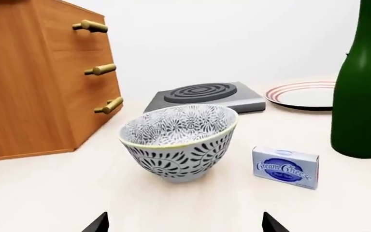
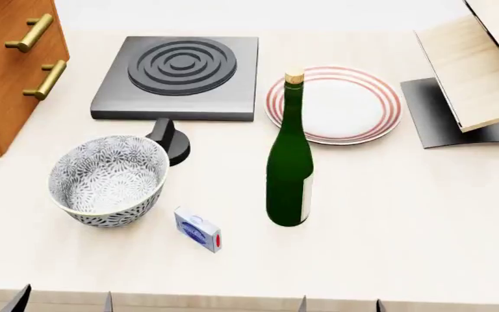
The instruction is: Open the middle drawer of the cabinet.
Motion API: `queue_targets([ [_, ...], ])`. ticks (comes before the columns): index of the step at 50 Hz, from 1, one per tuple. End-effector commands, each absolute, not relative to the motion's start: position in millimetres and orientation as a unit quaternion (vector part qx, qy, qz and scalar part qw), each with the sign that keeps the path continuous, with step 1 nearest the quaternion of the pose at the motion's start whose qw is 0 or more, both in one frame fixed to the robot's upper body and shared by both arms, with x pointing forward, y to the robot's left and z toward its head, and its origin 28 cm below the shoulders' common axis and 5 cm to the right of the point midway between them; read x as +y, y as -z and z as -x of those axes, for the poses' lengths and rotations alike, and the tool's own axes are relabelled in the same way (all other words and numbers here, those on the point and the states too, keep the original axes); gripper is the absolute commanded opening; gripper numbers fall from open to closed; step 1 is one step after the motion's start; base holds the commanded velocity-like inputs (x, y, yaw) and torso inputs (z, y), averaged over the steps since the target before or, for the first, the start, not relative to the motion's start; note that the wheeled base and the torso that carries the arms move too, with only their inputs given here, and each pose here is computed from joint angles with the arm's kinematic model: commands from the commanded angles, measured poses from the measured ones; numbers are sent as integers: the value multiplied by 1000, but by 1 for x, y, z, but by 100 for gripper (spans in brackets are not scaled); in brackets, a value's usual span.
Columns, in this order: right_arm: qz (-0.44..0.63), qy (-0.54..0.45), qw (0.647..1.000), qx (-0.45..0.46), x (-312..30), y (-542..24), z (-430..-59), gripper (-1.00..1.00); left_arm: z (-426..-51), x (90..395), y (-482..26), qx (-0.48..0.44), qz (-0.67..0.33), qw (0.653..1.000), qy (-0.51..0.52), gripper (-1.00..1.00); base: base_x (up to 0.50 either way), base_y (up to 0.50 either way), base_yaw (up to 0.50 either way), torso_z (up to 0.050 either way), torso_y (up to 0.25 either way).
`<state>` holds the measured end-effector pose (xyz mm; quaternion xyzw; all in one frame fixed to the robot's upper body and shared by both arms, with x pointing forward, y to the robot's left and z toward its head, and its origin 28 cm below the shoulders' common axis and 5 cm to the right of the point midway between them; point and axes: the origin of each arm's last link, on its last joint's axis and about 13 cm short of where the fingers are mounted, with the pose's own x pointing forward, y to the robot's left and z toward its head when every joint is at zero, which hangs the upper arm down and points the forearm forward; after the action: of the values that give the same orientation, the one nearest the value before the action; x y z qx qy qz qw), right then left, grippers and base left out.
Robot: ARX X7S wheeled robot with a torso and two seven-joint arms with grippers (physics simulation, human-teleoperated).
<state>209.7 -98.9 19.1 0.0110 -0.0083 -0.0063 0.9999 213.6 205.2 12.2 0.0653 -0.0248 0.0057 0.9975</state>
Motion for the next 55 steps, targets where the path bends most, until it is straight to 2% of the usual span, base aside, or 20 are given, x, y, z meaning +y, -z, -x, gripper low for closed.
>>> queue_targets([
  [1,2,8,999,-34,-98,-32,-212,100,-215,207,-19,-47,-76,996,-12,100,0,0,0,0,0],
  [12,19,16,992,-124,-99,-86,-206,100,-209,204,-64,-129,-84,988,-9,100,0,0,0,0,0],
  [14,23,17,990,-137,-99,-95,-204,100,-207,202,-74,-115,-47,992,-2,100,0,0,0,0,0],
  [31,34,10,962,-272,-93,-189,-178,100,-187,199,-161,-245,-43,969,3,100,0,0,0,0,0],
  [34,33,9,958,-286,-92,-196,-174,100,-181,199,-172,-237,-4,971,15,100,0,0,0,0,0],
  [43,53,9,937,-346,-86,-210,-167,100,-164,199,-196,-288,-11,957,18,100,0,0,0,0,0],
  [44,57,10,934,-353,-86,-211,-166,100,-163,199,-196,-278,12,960,33,100,0,0,0,0,0],
  [47,59,9,930,-363,-86,-212,-165,100,-155,201,-206,-296,-6,953,65,100,0,0,0,0,0],
  [49,56,10,929,-367,-86,-212,-165,100,-151,201,-211,-309,-3,951,28,100,0,0,0,0,0],
  [55,57,14,924,-377,-87,-213,-164,100,-148,201,-214,-317,-10,948,22,100,0,0,0,0,0],
])
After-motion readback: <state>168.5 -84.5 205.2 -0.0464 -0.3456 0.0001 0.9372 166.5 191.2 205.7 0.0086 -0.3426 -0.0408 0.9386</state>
